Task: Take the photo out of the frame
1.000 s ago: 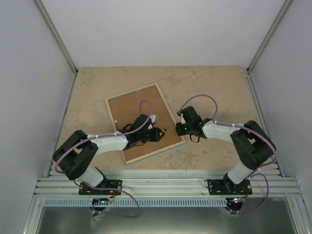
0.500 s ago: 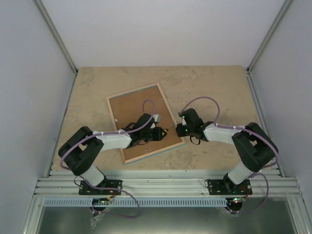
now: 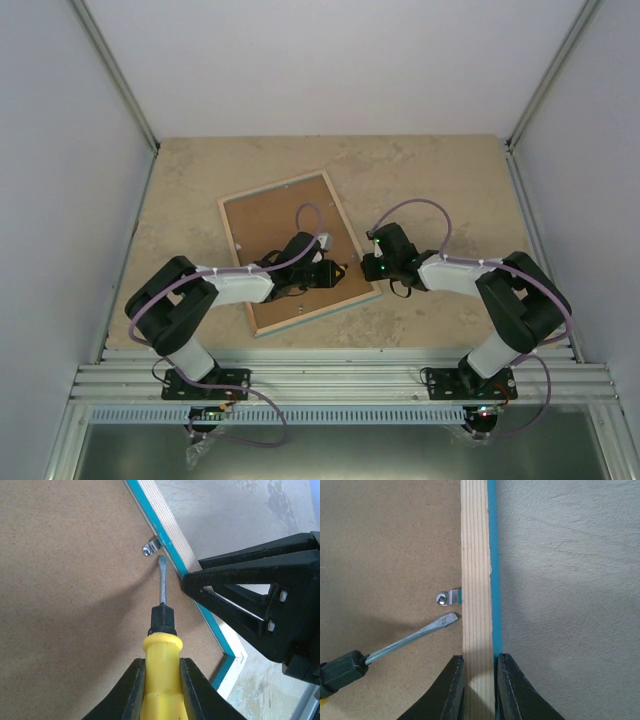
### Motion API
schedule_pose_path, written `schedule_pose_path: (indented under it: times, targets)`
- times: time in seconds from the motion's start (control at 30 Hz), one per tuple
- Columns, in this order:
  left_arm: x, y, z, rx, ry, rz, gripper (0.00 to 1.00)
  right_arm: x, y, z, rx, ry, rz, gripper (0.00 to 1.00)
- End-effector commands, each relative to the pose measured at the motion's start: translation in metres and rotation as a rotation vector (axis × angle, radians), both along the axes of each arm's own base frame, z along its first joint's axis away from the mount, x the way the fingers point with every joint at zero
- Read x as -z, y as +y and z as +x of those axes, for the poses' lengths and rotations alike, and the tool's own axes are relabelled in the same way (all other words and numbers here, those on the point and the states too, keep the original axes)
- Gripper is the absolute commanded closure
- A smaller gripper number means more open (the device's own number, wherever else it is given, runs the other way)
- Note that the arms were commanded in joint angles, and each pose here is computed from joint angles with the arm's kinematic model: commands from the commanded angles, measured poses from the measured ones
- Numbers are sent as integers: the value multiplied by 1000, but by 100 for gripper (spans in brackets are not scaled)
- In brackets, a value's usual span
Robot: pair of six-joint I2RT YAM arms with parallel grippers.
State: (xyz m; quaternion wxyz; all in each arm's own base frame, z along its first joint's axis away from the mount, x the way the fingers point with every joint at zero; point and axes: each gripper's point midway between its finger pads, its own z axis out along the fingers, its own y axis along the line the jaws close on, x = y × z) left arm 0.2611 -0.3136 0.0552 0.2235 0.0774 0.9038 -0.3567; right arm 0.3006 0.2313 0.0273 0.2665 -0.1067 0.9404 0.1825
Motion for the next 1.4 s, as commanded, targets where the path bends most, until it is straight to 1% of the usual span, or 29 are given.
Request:
schedule_pose_path:
  times: [0.0, 0.5, 0.77, 0.93, 1.37]
  targets:
    - [-5, -4, 9, -26, -22, -4, 100, -10, 10, 1, -3, -12, 71, 100]
    - [-1, 9, 22, -152, -35, 20, 100, -7, 11, 0, -7, -6, 69, 100]
    - [-4, 15, 29, -236, -44, -17, 100, -6, 11, 0, -8, -3, 72, 100]
    - [-3, 23, 32, -282, -53, -13, 100, -6, 12, 0, -11, 0, 74, 100]
    - [-11, 39, 45, -418, -113, -19, 100, -2, 15, -2, -19, 13, 88, 100]
